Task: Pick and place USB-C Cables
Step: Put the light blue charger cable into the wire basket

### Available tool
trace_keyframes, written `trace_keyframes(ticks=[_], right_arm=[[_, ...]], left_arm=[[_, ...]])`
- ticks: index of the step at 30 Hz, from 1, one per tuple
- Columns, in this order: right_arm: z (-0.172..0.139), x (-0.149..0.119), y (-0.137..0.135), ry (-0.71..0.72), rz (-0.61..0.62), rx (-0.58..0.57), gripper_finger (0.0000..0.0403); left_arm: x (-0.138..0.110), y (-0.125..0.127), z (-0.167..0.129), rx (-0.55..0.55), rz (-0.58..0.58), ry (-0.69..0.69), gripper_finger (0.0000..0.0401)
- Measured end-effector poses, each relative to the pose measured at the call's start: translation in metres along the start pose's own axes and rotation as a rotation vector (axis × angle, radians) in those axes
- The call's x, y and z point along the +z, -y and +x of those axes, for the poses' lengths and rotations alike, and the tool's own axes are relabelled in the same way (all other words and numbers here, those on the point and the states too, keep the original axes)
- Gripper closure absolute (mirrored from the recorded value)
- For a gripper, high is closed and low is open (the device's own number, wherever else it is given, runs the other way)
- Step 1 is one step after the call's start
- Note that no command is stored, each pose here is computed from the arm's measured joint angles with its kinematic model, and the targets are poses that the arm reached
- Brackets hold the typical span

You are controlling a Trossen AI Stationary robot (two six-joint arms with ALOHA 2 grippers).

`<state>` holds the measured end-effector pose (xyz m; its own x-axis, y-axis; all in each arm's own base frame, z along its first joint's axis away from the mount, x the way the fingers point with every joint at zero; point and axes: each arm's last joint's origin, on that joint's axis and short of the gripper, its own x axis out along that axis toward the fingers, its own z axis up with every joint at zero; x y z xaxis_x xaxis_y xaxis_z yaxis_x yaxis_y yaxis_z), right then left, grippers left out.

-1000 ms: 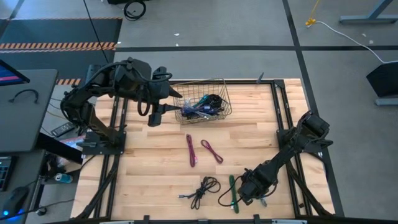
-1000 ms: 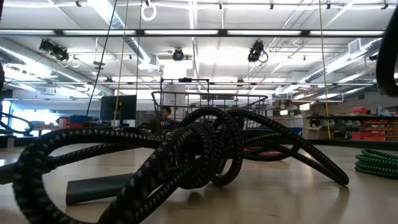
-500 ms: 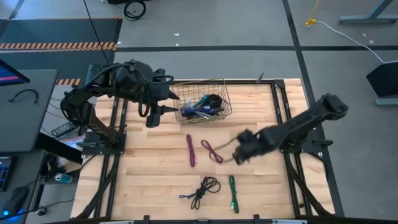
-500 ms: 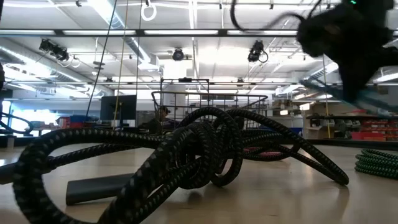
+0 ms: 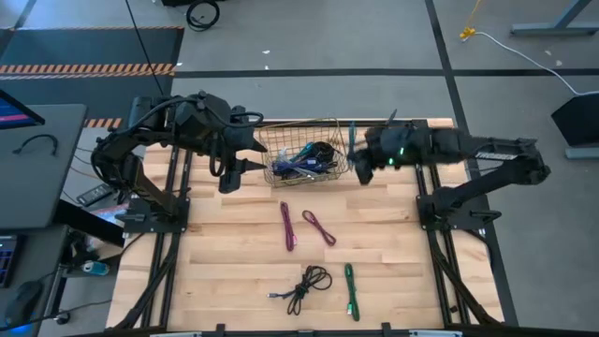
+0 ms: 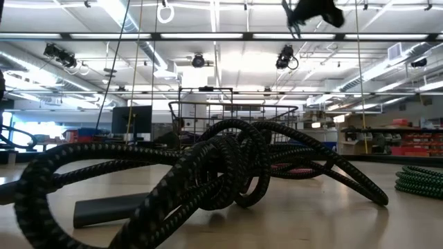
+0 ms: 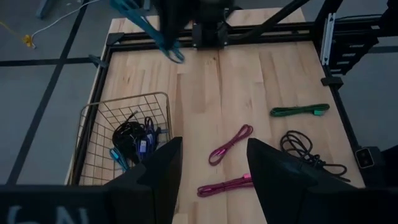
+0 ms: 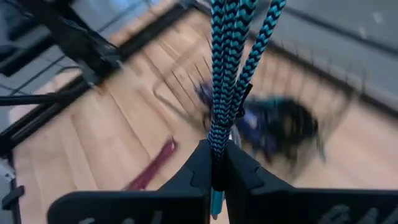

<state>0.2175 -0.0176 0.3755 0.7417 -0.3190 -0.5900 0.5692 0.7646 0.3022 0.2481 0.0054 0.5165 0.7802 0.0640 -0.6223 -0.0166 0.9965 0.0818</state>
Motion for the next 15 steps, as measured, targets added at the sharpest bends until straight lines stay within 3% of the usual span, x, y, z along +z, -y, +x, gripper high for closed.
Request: trace_keyframes(ticks=[8, 15], right_arm=[[0.013, 0.063, 0.024, 0.033, -0.187, 0.111, 0.0385], [0.074, 0.089, 0.040, -0.114, -0.291, 0.297, 0.0385]], left_arm=[[0.000, 0.000, 0.000, 0.000, -0.019, 0.000, 0.0213], [-0.002, 0.000, 0.000, -0.001, -0.080, -0.025, 0.0213]])
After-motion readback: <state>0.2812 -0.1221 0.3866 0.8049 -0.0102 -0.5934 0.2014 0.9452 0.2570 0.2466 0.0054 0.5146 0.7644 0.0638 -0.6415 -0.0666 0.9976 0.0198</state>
